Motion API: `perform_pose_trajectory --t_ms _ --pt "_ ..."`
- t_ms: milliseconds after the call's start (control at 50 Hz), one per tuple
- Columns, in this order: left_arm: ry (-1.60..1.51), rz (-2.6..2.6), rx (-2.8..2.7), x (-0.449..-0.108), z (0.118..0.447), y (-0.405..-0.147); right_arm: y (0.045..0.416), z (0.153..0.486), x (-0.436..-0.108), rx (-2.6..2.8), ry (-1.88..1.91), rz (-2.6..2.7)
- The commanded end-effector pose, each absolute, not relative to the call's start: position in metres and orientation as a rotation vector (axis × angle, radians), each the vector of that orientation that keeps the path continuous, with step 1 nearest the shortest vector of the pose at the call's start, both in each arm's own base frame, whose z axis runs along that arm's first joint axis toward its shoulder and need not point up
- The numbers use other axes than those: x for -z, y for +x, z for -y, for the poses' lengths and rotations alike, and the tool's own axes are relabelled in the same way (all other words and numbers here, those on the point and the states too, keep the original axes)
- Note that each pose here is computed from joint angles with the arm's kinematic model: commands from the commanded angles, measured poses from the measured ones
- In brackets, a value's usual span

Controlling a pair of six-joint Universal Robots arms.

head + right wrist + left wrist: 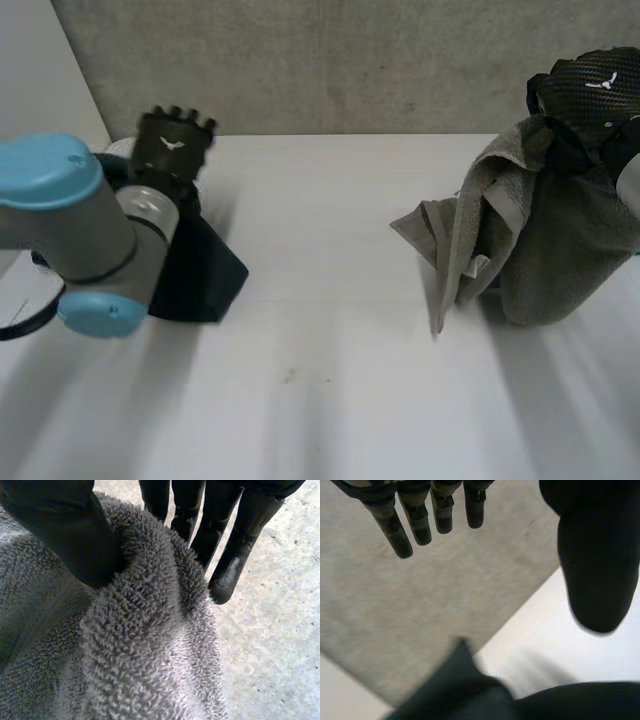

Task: Fold the laundry.

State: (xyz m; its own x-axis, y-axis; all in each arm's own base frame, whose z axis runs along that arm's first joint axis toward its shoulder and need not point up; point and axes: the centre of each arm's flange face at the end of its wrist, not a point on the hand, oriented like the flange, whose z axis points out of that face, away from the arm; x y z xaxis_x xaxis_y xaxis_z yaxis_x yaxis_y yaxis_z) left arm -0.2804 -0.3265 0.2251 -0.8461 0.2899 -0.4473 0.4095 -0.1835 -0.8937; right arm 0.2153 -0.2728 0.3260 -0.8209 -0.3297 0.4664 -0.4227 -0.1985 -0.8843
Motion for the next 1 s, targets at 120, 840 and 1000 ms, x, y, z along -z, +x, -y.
perform_pose_trajectory --t_ms 120,840,1000 --pt "1.001 -2.167 2.11 -0.193 0.281 -0.307 0.218 0.27 -0.319 -2.183 0.937 1.97" --pt "0.654 -1.931 1.984 -0.196 0.383 -0.237 0.223 0.269 -0.302 -2.137 0.987 2.023" --pt "0.634 -1.468 1.768 -0.24 0.433 -0.166 0.224 0.268 -0.303 -2.141 0.986 2.02"
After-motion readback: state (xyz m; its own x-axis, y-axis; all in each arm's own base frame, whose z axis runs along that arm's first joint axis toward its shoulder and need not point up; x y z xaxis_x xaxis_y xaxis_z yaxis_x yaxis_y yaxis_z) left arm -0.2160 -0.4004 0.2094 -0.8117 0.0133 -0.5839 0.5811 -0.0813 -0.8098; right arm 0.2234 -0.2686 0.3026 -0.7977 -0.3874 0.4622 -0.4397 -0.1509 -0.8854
